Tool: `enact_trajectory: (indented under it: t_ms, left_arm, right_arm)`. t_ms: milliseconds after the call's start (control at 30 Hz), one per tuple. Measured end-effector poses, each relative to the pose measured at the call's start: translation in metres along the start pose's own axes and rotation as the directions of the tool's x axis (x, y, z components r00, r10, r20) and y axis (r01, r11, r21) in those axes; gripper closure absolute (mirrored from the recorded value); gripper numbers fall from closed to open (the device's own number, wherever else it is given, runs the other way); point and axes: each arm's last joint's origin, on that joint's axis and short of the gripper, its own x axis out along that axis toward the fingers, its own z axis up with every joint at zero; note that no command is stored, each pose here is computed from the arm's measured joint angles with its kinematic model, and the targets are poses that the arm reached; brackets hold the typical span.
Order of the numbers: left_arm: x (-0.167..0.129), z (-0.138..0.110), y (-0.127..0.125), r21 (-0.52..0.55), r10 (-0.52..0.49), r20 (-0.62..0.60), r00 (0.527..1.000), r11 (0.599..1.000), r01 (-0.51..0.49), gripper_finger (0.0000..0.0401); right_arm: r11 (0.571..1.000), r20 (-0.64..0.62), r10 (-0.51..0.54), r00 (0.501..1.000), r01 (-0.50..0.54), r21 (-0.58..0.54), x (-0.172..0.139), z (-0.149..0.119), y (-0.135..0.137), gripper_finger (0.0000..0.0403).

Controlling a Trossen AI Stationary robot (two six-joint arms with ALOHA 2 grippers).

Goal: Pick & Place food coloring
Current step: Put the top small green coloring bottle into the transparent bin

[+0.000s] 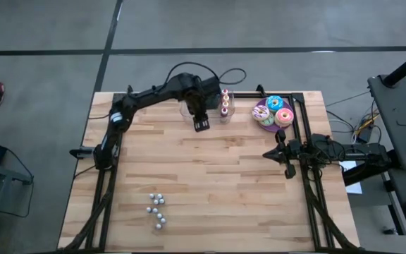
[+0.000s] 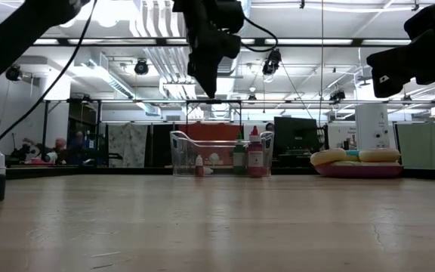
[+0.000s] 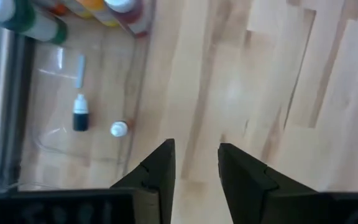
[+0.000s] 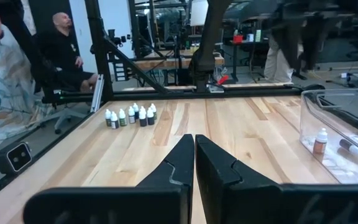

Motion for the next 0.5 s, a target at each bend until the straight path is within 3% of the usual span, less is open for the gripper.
enact_trajectory:
  t_ms: [500]
  left_arm:
    - [0.004, -0.031, -0.069, 0.080, -0.058, 0.068, 0.996, 0.995, 0.052, 0.0307]
  right_arm:
    - [1.000, 0.000, 0.000, 1.000, 0.000, 0.000, 0.000, 0.000, 0.000, 0.0394]
